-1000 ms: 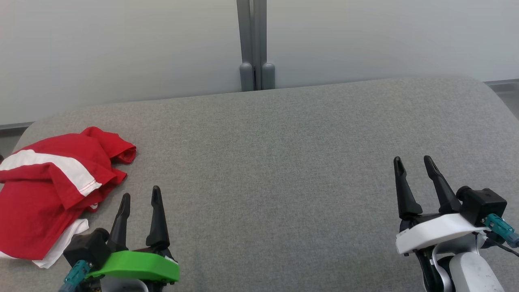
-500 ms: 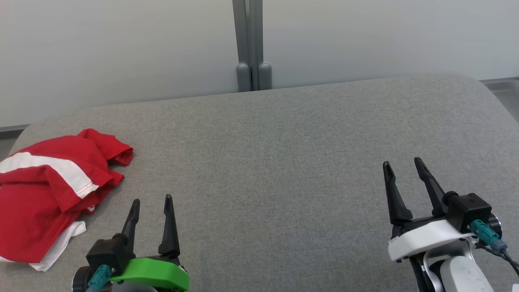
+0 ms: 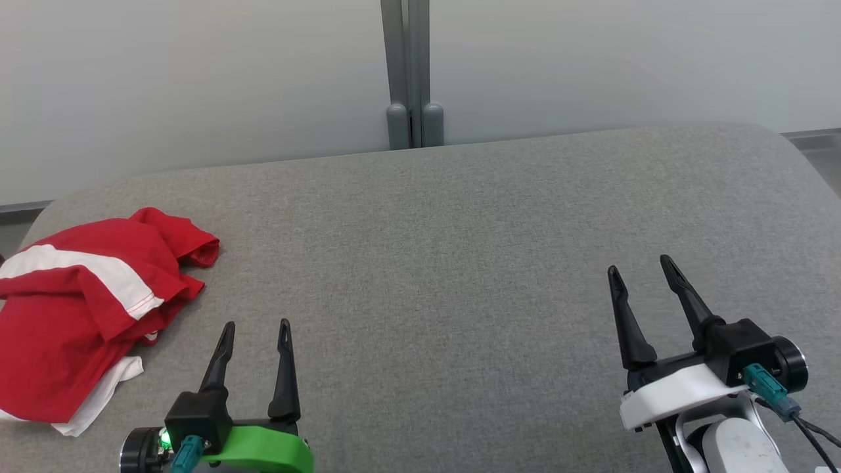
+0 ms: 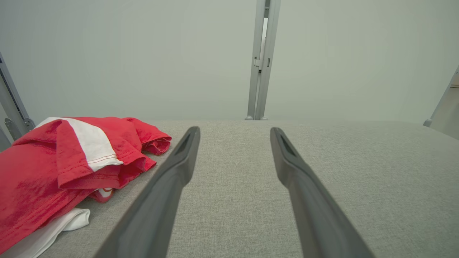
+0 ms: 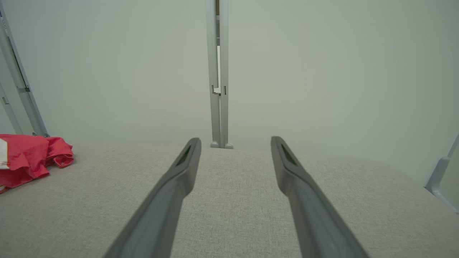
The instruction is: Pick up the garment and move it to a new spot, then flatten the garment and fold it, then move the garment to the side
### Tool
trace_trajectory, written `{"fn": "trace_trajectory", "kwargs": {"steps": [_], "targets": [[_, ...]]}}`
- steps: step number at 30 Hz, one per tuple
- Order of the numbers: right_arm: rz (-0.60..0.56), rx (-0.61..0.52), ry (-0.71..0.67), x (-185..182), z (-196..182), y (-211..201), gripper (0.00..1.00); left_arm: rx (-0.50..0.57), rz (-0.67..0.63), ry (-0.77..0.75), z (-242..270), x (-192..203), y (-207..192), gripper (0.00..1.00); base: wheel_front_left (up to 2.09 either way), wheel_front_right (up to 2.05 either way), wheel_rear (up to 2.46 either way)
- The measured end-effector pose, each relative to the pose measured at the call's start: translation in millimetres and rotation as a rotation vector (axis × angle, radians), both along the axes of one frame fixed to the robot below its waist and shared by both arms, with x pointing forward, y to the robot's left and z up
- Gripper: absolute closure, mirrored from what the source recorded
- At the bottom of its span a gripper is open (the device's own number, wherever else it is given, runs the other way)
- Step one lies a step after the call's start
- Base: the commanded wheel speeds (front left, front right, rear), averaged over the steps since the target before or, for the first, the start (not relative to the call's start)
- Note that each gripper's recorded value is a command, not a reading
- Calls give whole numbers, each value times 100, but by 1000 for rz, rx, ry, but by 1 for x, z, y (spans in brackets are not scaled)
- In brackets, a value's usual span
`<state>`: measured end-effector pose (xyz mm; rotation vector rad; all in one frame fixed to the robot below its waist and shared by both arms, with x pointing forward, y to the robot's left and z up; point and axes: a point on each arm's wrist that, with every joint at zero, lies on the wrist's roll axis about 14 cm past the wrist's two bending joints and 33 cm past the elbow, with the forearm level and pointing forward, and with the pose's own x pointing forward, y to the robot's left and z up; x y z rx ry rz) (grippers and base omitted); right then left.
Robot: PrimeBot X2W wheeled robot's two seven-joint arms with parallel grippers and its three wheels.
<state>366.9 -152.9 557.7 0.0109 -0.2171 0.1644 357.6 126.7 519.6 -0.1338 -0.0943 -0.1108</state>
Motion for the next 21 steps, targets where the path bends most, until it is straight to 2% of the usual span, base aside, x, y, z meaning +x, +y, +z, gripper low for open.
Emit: {"fn": "trace_trajectory", "kwargs": {"steps": [3,6,12,21], "targets": [[13,-5,-7,0,1,5,0,0,12,-2,-1,-2,3,0,0,0,0],[22,-1,-18,-1,4,8,0,-49,30,0,0,-2,8,0,0,0,0],[28,85,-12,-1,3,9,0,-127,70,8,-2,-4,19,0,0,0,0],[20,196,72,-4,-23,7,0,-153,94,65,-20,-8,22,0,0,0,0]]}}
